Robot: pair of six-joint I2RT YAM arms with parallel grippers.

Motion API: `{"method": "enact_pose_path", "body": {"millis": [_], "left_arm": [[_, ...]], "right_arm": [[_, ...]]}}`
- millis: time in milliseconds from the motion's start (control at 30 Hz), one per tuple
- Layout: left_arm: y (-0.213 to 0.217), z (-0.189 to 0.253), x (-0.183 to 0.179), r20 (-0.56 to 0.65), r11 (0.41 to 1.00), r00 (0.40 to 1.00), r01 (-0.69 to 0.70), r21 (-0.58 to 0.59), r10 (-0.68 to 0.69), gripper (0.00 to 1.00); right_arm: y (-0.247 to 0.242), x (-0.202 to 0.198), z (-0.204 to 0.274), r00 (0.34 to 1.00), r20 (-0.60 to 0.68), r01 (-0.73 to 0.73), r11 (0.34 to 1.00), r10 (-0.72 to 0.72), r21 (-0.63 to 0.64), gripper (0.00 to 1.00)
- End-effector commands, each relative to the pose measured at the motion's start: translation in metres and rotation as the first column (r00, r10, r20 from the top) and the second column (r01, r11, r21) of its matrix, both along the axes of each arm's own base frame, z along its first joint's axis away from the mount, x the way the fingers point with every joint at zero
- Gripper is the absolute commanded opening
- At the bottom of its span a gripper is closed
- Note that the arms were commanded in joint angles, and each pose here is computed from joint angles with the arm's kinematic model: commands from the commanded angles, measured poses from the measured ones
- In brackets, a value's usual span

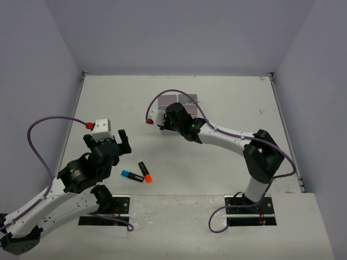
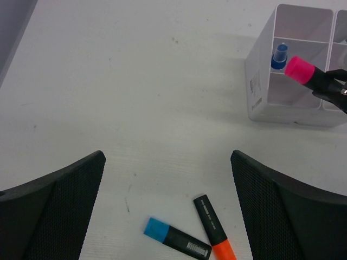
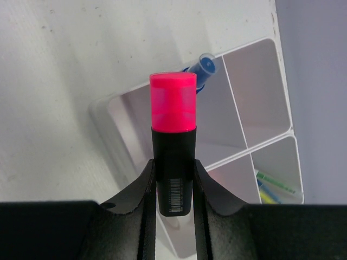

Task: Sort the stationery into containers
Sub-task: Pick up the pen from the center of the board, then place the pen in the storage box.

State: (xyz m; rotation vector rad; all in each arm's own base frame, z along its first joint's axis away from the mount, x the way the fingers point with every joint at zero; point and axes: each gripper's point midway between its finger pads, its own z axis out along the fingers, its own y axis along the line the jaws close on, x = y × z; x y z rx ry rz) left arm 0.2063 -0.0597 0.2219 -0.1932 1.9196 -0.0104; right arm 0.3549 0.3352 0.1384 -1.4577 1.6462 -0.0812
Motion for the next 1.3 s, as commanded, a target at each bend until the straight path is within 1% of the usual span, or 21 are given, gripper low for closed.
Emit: {"method": "enact_pose_path", "body": {"millis": [0, 233, 367, 433, 533, 600, 700, 900, 1100, 1200, 1267], "left_arm": [[-0.004, 0.004, 0.005, 0.022, 1.0, 1.0, 0.009, -0.001, -0.009, 1.0], [-0.004, 0.004, 0.004, 0.023, 1.0, 1.0, 0.017, -0.002, -0.017, 1.0], [-0.005, 0.002, 0.005, 0.018, 1.0, 1.0, 0.021, 0.003, -0.021, 1.0], [-0.005, 0.002, 0.005, 0.017, 1.0, 1.0, 0.021, 0.003, -0.021, 1.0], [-0.006, 0.004, 0.004, 0.022, 1.0, 0.999, 0.026, -0.002, -0.026, 1.0], [-0.007, 0.003, 0.005, 0.022, 0.999, 0.999, 0.035, -0.001, -0.035, 1.0], [-0.009, 0.003, 0.004, 0.021, 0.999, 0.999, 0.047, 0.0, -0.047, 1.0], [-0.011, 0.003, 0.005, 0.023, 0.998, 0.998, 0.058, 0.002, -0.058, 1.0], [-0.014, 0.004, 0.004, 0.027, 0.996, 0.996, 0.087, 0.0, -0.087, 1.0], [-0.015, 0.006, 0.004, 0.034, 0.996, 0.995, 0.091, -0.006, -0.091, 1.0], [-0.015, 0.006, 0.004, 0.034, 0.996, 0.995, 0.091, -0.005, -0.091, 1.0]], "right_arm": [[0.028, 0.034, 0.032, 0.983, 0.164, -0.092, 0.994, 0.082, 0.057, 0.0], [0.038, 0.032, 0.019, 0.985, 0.126, -0.126, 0.989, 0.116, 0.075, 0.0], [0.039, 0.034, 0.014, 0.987, 0.113, -0.12, 0.989, 0.11, 0.088, 0.0], [0.039, 0.035, 0.01, 0.99, 0.103, -0.107, 0.99, 0.097, 0.09, 0.03], [0.035, 0.032, 0.003, 0.992, 0.084, -0.097, 0.991, 0.09, 0.09, 0.11], [0.031, 0.033, -0.007, 0.994, 0.075, -0.085, 0.994, 0.08, 0.068, 0.15], [0.025, 0.035, -0.016, 0.996, 0.07, -0.065, 0.997, 0.062, 0.043, 0.18], [0.021, 0.031, -0.022, 0.998, 0.04, -0.058, 0.997, 0.056, 0.048, 0.23], [0.017, 0.03, -0.028, 0.999, 0.026, -0.046, 0.998, 0.045, 0.034, 0.37], [0.017, 0.027, -0.027, 0.999, 0.013, -0.049, 0.998, 0.049, 0.038, 0.38], [0.017, 0.027, -0.025, 0.999, 0.014, -0.046, 0.998, 0.046, 0.04, 0.41]]}}
